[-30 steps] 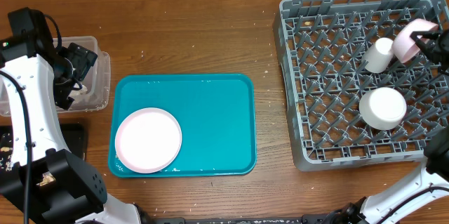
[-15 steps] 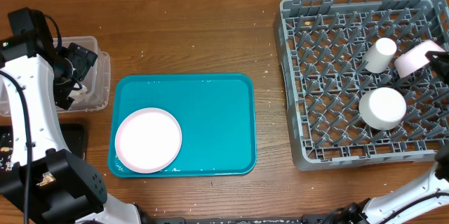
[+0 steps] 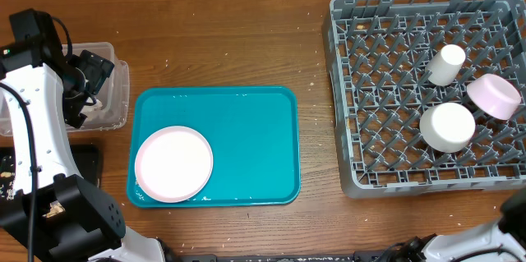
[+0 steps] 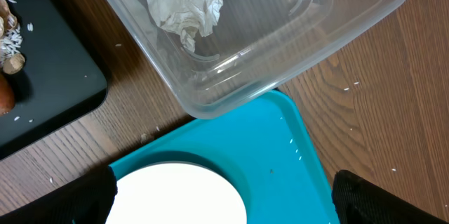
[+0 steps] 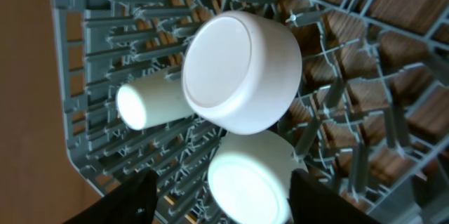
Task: Sort waste into correct bins and load items into the dishwasher
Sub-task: 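Move the right gripper to the rim of the large white plate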
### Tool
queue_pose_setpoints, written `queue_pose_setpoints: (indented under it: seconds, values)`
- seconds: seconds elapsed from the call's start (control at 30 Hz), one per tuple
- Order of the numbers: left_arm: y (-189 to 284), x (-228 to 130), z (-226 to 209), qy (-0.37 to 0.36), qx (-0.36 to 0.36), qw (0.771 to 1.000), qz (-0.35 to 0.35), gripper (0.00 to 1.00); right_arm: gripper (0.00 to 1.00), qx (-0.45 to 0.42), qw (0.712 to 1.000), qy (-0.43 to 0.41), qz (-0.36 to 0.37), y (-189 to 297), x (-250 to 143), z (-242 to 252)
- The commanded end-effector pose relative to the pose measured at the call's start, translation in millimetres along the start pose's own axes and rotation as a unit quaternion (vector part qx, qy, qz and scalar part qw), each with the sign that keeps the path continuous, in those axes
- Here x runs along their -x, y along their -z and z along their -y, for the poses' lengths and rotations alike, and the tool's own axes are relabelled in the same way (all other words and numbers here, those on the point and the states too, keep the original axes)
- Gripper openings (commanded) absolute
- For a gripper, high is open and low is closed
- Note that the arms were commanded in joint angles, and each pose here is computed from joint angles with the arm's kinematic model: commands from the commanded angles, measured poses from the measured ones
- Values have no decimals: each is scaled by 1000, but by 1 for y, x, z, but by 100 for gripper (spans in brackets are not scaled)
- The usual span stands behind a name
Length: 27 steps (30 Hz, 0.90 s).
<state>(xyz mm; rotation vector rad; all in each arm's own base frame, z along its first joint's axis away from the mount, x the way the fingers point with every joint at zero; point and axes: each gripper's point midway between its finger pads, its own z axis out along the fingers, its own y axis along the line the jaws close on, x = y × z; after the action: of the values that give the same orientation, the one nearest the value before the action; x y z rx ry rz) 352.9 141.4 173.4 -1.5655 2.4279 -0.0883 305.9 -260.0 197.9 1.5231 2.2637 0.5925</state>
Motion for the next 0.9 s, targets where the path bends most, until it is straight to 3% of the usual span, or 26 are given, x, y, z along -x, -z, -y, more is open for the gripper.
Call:
queue_pose_setpoints:
  seconds: [0.0,0.13,0.2,0.27,0.33,0.5,0.67,0.87]
  values:
    - [5,6,2,1,-2,1000,13,100,64,13,997,32,65,55,-17,-32]
    - [5,6,2,1,-2,1000,13,100,64,69,988,121,60,76,-68,-90]
    - [5,5,2,1,-2,1000,12,100,65,108,968,224,37,76,-124,-142]
    - [5,6,2,1,-2,1000,13,100,75,137,941,310,7,67,-173,-180]
    - [5,5,2,1,-2,1000,12,100,84,175,893,412,-40,52,-241,-220]
    - [5,6,2,1,-2,1000,13,100,97,197,801,558,-95,6,-373,-267]
    - [5,5,2,1,-2,1000,12,100,96,176,727,635,-193,-65,-504,-255]
    - [5,6,2,1,-2,1000,13,100,79,102,678,671,-283,-140,-589,-196]
